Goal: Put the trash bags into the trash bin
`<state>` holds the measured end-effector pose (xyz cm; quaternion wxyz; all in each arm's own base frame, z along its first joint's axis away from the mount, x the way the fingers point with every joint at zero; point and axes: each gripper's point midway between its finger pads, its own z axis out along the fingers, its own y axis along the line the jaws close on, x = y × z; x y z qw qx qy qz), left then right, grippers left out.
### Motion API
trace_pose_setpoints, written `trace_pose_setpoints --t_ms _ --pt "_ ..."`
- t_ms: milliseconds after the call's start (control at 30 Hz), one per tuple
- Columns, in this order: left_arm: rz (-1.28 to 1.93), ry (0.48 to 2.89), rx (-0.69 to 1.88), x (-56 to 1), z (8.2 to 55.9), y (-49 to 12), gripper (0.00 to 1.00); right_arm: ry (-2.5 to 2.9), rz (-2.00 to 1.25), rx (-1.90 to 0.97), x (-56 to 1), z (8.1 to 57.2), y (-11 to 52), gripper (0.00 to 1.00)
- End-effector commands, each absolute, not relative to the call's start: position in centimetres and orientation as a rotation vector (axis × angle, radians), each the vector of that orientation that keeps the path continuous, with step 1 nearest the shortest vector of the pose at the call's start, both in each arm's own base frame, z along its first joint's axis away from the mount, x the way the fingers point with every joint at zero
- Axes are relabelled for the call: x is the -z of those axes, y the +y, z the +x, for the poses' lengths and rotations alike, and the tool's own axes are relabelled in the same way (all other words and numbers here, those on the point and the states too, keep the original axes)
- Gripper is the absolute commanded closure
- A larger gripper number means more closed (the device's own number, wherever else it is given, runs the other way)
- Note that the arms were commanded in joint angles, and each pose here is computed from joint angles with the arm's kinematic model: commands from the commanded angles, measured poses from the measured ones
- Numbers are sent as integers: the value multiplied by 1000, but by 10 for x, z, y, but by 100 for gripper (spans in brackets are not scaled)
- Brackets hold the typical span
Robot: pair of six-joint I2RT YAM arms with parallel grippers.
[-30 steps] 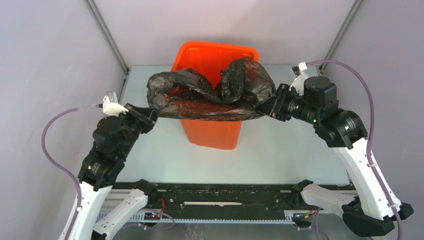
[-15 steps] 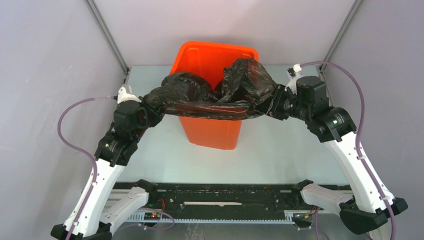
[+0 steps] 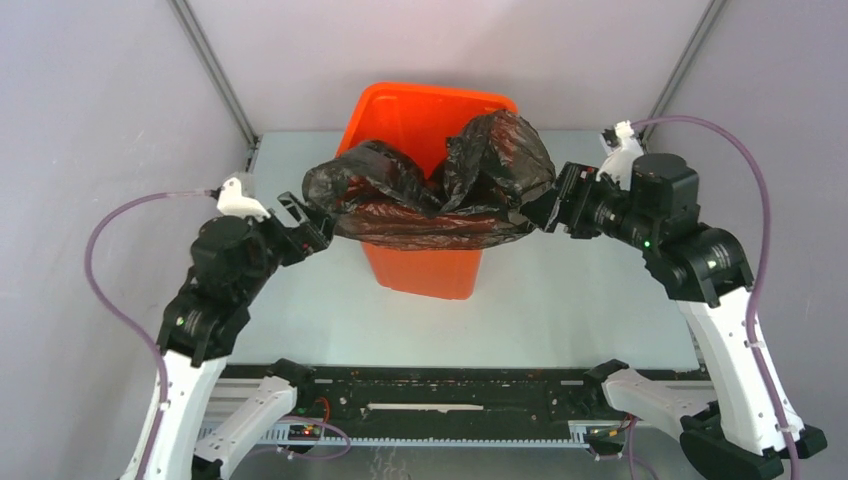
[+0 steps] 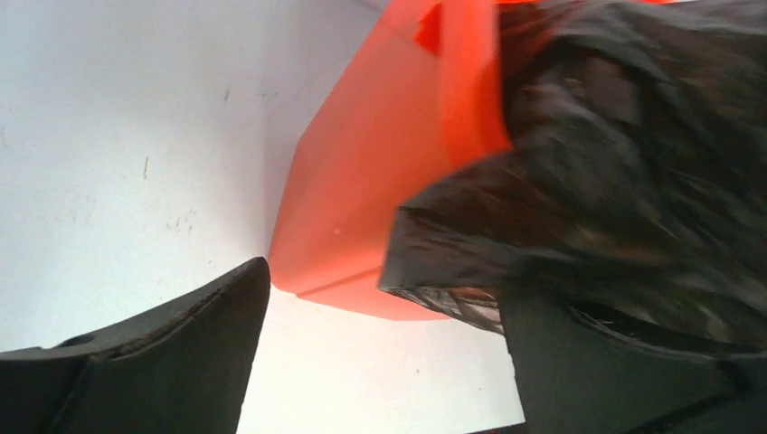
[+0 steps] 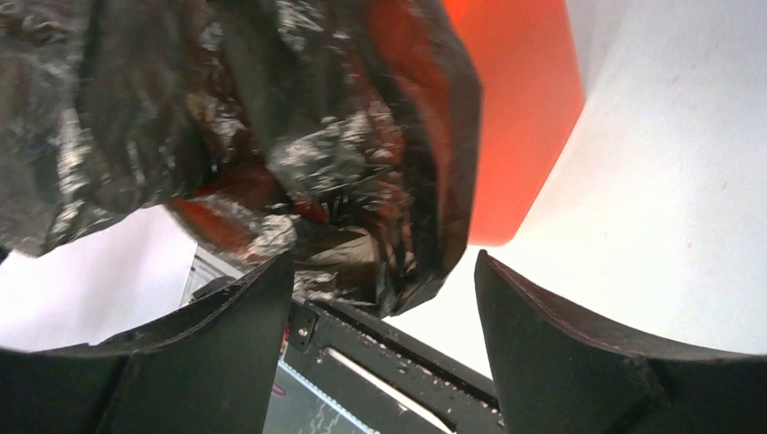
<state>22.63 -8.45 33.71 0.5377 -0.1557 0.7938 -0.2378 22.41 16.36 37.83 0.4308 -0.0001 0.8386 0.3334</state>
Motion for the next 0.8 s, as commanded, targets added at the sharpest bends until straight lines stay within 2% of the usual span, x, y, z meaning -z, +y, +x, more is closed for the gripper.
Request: trace_pose_setpoints --t_ms 0,300,500,567,767 --pt "-158 1814 563 -376 196 -83 0 1993 -116 -805 -406 218 158 17" --pt "212 1535 572 -450 146 -91 0 1896 -209 -742 -441 231 157 14" --pt "276 1465 462 -484 183 -93 1 1824 -233 -687 -457 263 156 14" --pt "373 1452 498 -487 190 -110 1 1824 -239 -698 -457 273 158 13" --pt "329 1449 485 -481 215 -113 4 1790 -295 -817 -458 287 174 14"
